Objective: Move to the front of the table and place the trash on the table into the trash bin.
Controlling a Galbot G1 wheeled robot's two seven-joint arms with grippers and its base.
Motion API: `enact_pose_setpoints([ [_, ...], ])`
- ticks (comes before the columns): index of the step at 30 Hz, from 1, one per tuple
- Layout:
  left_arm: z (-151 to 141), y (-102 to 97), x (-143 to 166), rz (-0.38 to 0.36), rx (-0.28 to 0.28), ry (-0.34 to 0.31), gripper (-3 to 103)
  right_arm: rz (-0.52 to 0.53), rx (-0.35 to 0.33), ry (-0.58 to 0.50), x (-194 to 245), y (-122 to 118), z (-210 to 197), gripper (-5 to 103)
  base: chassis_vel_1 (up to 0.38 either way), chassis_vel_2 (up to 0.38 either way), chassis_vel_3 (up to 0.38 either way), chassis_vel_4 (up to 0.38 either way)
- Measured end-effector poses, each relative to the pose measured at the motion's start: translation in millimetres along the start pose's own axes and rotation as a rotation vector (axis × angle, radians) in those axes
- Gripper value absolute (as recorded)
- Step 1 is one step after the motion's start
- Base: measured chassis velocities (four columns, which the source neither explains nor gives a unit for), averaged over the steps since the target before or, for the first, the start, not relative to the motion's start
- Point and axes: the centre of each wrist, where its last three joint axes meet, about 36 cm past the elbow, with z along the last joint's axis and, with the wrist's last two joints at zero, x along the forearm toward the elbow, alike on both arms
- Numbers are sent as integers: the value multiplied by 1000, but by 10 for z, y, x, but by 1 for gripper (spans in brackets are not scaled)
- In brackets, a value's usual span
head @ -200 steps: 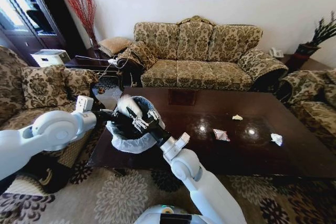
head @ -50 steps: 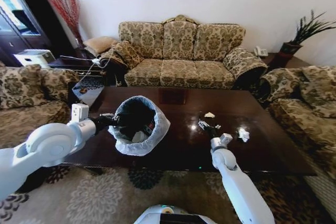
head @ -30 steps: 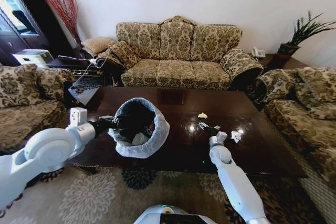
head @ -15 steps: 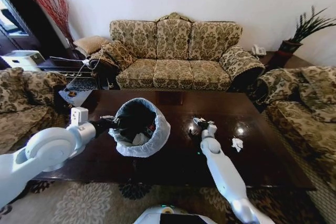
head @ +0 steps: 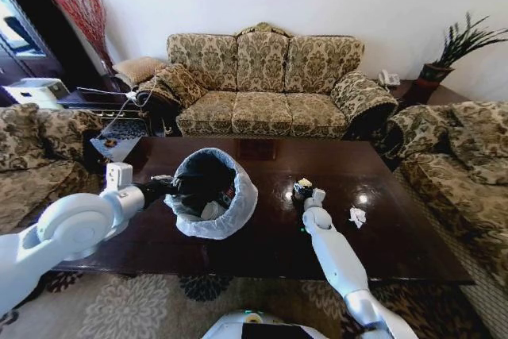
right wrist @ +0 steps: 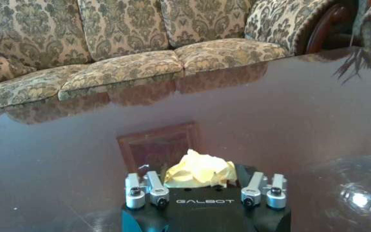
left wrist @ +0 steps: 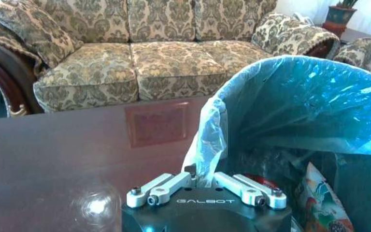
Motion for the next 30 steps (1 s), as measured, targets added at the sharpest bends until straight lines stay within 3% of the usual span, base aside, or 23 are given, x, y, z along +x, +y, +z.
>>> enact_pose_setpoints([
  [2,5,1,2,-1,2,0,0,-1,-2,1,-10,11,-2,66,0,0,0,0],
  [8,13,3,3,-3,2,-1,0,-5,-6,0,9,14,-24,39,0,0,0,0],
  [20,6,-16,8,2,-3,-2,0,-23,-53,-8,184,32,18,3,0,0,0,0],
  [23,4,-15,3,1,-5,1,0,-130,-74,-262,528,154,-157,0,0,0,0,0],
  [24,4,-15,3,1,-5,1,0,-130,-74,-262,528,154,-157,0,0,0,0,0],
  [25,6,-14,1,0,-4,3,0,-167,-70,-332,640,207,-241,0,0,0,0,0],
  [28,34,-13,-4,-2,3,13,0,-381,-67,-600,1230,475,-827,0,0,0,0,0],
  [30,36,-13,-5,-3,3,14,0,-435,-71,-640,1362,527,-949,0,0,0,0,0],
])
